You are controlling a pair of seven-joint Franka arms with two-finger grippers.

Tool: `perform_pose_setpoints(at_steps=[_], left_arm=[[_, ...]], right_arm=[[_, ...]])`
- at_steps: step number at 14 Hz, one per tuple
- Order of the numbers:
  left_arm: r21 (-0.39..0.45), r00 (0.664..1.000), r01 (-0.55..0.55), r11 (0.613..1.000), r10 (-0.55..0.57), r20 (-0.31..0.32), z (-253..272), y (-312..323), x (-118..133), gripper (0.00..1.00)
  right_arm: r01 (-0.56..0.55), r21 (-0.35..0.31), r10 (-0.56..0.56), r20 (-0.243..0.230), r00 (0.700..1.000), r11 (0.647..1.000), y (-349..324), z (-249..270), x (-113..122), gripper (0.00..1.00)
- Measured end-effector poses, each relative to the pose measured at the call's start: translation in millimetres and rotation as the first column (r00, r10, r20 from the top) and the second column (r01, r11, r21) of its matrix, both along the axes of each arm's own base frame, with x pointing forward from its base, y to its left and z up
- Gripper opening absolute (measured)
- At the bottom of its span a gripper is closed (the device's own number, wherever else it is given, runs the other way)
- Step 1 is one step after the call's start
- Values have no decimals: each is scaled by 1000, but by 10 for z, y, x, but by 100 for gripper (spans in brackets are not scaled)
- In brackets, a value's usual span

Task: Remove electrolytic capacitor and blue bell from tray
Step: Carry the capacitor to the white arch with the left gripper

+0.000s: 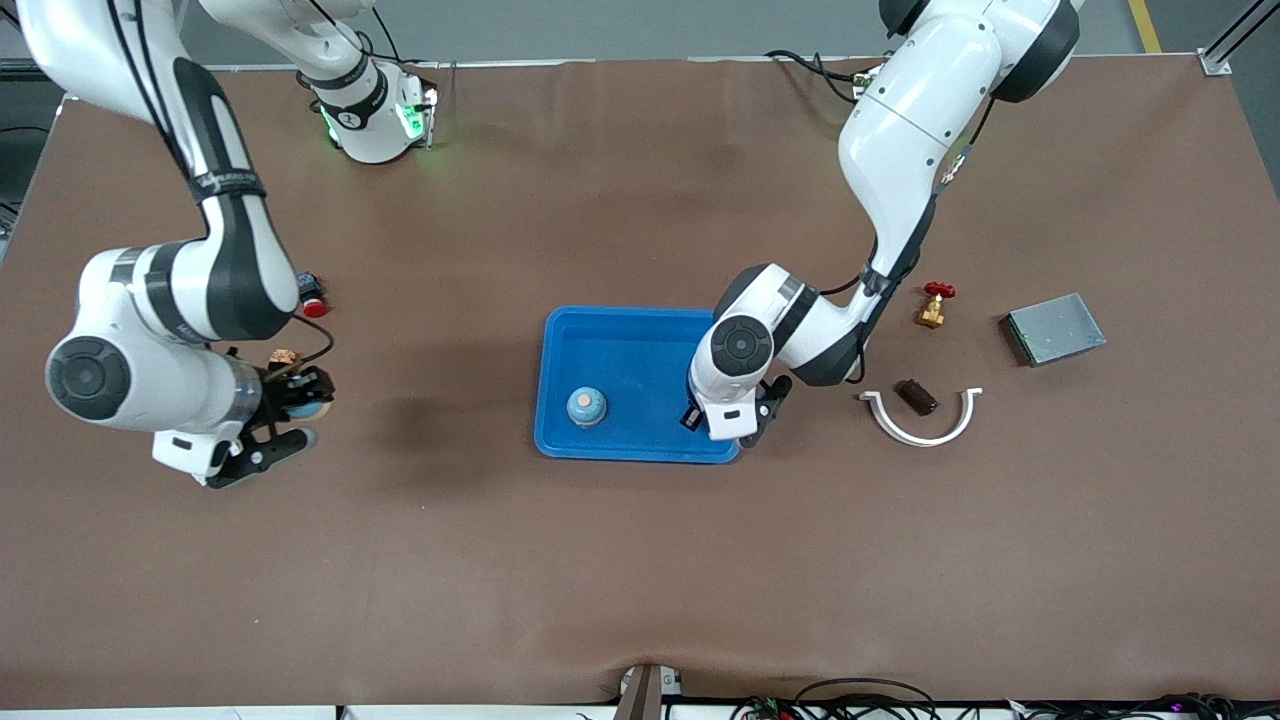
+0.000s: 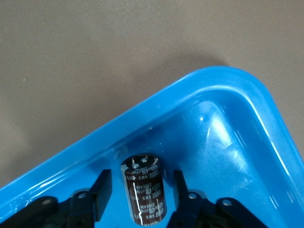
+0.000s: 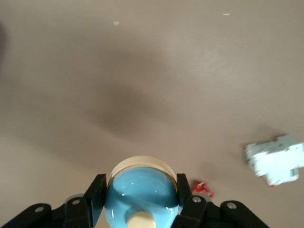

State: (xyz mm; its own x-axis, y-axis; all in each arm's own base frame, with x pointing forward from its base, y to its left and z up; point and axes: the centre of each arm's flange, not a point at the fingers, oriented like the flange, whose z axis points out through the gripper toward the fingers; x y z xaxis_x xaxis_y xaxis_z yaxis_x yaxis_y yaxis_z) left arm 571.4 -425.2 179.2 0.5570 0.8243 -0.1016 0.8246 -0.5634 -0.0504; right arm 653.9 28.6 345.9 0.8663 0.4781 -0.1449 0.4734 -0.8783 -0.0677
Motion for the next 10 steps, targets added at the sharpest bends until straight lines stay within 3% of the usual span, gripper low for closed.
perform_pose_setpoints(at_steps=[2, 5, 8, 10], left_arm=[[-1, 1000, -1, 1000, 1, 5, 17, 0, 17, 35], [-6, 1000, 1, 1000, -1, 22, 89, -12, 62, 34], [0, 995, 19, 1000, -19, 100, 424, 15, 247, 34], [15, 989, 39, 999, -41, 144, 706, 119, 365, 34]], right_arm=[[-40, 11, 39, 43, 998, 999, -323, -199, -10, 64], [-74, 12, 73, 79, 994, 997, -462, -443, -32, 64], [-86, 11, 84, 112, 990, 996, -405, -742, -103, 64], [-90, 11, 89, 107, 990, 996, -380, -932, -162, 64]])
